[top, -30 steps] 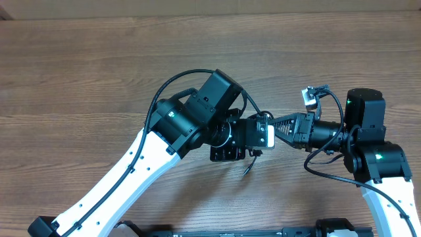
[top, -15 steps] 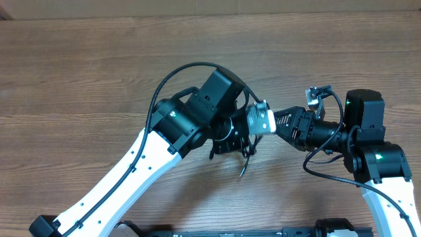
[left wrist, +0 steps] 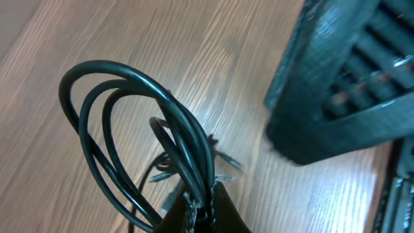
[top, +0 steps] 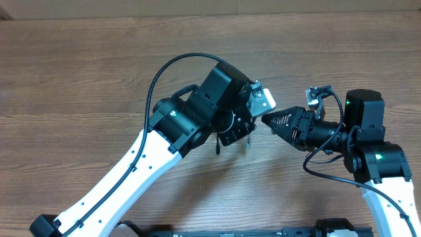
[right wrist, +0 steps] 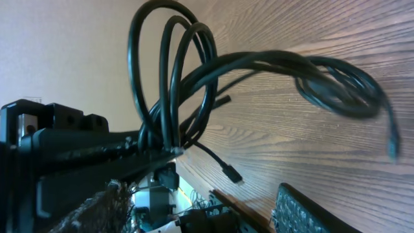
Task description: Untangle cables
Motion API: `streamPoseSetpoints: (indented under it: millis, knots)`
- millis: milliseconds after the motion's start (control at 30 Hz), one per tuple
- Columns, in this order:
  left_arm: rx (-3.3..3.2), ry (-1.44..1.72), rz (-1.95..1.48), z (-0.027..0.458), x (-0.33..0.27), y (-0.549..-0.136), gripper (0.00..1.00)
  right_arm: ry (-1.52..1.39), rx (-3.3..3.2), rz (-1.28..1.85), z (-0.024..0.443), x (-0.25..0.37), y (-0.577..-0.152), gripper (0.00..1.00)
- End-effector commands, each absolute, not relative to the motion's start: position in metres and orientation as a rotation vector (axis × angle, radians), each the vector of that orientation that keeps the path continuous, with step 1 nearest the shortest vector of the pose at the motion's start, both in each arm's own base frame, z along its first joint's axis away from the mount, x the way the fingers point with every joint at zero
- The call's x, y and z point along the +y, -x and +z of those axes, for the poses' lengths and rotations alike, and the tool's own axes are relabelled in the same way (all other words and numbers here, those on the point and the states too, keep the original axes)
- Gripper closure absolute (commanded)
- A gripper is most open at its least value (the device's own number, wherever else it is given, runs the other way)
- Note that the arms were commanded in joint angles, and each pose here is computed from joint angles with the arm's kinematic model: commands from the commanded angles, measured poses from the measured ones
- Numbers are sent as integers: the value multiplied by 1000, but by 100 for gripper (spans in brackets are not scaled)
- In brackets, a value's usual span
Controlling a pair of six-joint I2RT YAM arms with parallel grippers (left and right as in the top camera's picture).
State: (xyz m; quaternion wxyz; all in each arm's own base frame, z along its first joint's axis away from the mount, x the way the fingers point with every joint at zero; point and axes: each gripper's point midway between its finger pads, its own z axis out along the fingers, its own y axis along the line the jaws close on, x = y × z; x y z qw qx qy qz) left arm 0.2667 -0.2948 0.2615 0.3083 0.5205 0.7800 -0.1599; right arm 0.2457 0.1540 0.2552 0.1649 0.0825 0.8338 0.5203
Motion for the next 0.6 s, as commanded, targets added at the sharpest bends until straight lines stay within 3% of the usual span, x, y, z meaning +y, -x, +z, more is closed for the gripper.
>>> streamPoseSetpoints:
  millis: [0,567]
  knots:
    - [2019,-1378,-533,274,-309,-259,96,-218,2354,1479,265,154,-247,31]
    - [1990,-1450,-738,273,-328,-238,96,-179,2313,1468,271,154,-253,45]
